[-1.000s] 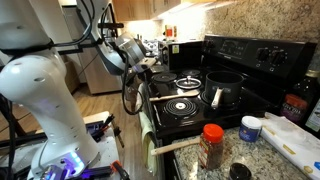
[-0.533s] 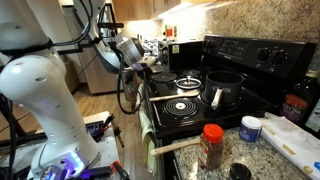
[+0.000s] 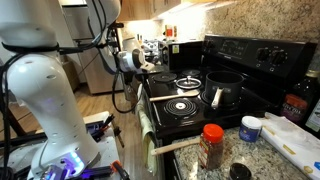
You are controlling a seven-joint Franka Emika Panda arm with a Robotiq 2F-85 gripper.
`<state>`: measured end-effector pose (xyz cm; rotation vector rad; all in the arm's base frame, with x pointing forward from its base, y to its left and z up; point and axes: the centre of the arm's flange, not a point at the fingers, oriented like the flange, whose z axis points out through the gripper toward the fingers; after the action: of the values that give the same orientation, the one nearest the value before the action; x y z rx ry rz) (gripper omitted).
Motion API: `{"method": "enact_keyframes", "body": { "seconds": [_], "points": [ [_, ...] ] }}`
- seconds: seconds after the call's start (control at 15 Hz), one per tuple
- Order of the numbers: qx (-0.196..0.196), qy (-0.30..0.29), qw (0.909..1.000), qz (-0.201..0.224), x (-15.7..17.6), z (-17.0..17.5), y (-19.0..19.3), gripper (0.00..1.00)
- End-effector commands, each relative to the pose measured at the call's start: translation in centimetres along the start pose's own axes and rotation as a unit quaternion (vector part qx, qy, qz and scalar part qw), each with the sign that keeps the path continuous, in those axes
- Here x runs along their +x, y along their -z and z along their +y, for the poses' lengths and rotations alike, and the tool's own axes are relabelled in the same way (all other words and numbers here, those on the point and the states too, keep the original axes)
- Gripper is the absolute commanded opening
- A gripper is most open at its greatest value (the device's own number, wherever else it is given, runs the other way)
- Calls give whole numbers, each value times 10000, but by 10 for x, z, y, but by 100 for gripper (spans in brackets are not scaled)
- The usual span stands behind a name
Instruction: Remove the cooking stick from the grey pot then get the lid and cover the grey pot
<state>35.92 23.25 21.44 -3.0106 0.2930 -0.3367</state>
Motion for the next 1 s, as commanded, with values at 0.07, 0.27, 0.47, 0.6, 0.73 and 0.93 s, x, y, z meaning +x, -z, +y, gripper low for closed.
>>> {"method": "enact_keyframes", "body": {
  "seconds": [0.07, 0.27, 0.47, 0.6, 0.73, 0.93],
  "points": [
    [4, -2, 10000, -7, 0, 0, -1, 100],
    [56, 187, 9998, -13, 8, -13, 24, 100],
    [-66, 349, 9994, -9, 23, -57, 71, 100],
    [-264, 390, 9989, 76, 35, -86, 90, 100],
    [-494, 419, 9977, 225, 62, -112, 121, 100],
    [-514, 288, 9979, 262, 63, -109, 129, 100]
  ]
}}
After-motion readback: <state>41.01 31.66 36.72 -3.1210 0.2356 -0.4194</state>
